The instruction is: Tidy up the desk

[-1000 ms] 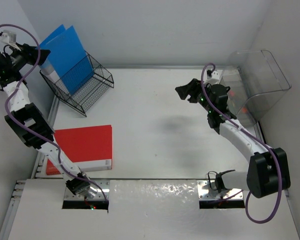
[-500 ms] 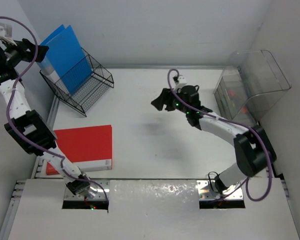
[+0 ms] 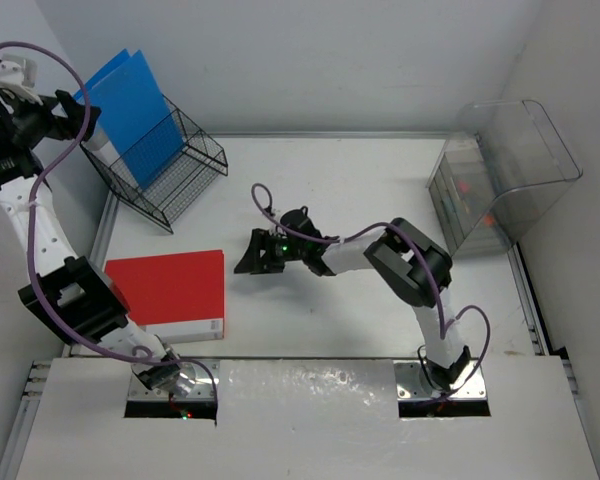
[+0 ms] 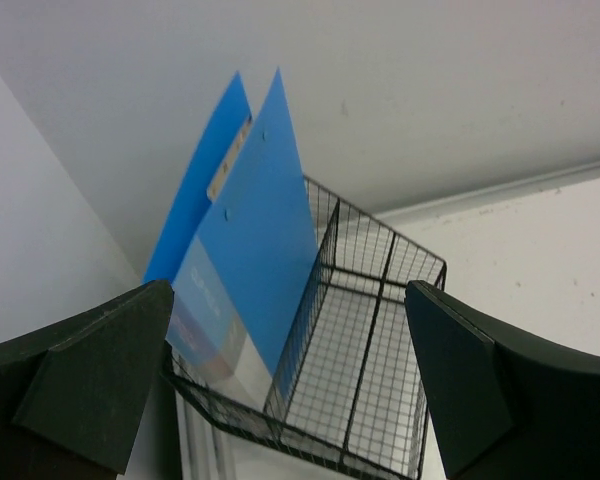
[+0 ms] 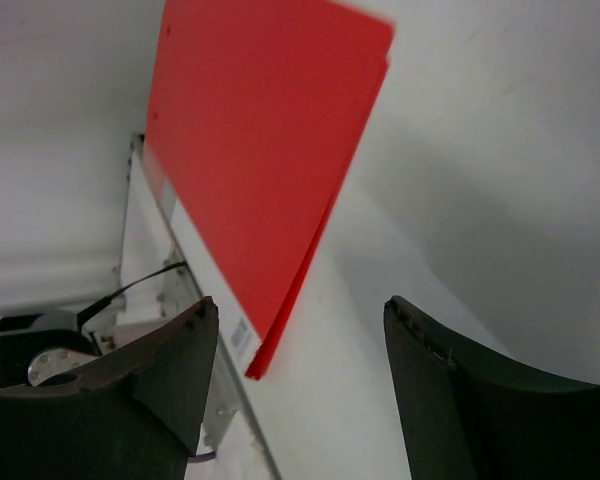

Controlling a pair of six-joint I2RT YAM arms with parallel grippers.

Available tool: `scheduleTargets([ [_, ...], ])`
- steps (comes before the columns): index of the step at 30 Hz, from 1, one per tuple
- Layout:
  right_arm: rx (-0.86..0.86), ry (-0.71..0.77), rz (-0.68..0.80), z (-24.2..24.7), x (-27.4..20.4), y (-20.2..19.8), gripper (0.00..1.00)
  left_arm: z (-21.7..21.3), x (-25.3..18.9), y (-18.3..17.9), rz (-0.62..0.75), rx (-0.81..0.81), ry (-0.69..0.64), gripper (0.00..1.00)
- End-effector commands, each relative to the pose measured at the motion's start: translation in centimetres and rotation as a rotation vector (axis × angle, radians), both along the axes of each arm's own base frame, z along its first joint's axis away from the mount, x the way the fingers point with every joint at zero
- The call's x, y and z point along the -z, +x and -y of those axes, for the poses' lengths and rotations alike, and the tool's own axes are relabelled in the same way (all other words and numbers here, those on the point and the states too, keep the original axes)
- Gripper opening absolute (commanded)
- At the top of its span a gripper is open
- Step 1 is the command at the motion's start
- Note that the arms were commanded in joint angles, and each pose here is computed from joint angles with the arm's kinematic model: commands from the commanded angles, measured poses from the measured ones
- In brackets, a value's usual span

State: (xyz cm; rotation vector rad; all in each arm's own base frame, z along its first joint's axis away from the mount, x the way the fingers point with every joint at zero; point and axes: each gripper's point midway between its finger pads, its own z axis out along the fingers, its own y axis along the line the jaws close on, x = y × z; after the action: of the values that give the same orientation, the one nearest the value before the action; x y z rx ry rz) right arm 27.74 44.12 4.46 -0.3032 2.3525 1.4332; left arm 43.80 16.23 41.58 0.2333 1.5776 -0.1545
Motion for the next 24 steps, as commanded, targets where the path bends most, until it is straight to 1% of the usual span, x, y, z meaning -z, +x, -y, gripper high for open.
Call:
scheduleTargets([
  [1,-0.068,0.149,-0.027,-3.4,-3.7,-1.4,0.65,0.4,2.2,-0.5,-0.050,-0.005,0.008,1.00],
  [4,-0.090,0.177,-0.089,-5.0,-3.3,-2.8,0.64,0.4,3.0,-0.5,-0.066,-0.009,0.000,1.00],
  [6,-0.085,0.176,-0.164,-5.7,-2.4,-3.3,0.63,0.3,3.6,-0.4,-0.079,-0.012,-0.011,1.00],
  [7,-0.086,0.172,-0.169,-5.7,-2.0,-3.4,0.62,0.3,3.8,-0.4,-0.083,-0.012,-0.016,1.00],
  [10,-0.053,0.176,-0.287,-5.8,-0.5,-4.2,0.60,0.4,4.4,-0.5,-0.098,-0.008,-0.023,1.00],
  [13,-0.048,0.182,-0.365,-5.7,0.5,-5.5,0.59,0.5,4.6,-0.7,-0.106,-0.014,-0.013,1.00],
  [17,-0.092,0.176,-0.388,-6.7,0.7,-7.2,0.59,0.5,4.9,-1.0,-0.110,-0.023,-0.012,1.00],
  [20,-0.122,0.158,-0.398,-7.5,1.0,-8.2,0.55,1.1,5.2,-1.4,-0.120,-0.010,-0.025,1.00],
  [24,-0.095,0.129,-0.505,-7.3,2.9,-9.1,0.54,1.8,4.8,-2.4,-0.118,0.001,0.002,1.00],
])
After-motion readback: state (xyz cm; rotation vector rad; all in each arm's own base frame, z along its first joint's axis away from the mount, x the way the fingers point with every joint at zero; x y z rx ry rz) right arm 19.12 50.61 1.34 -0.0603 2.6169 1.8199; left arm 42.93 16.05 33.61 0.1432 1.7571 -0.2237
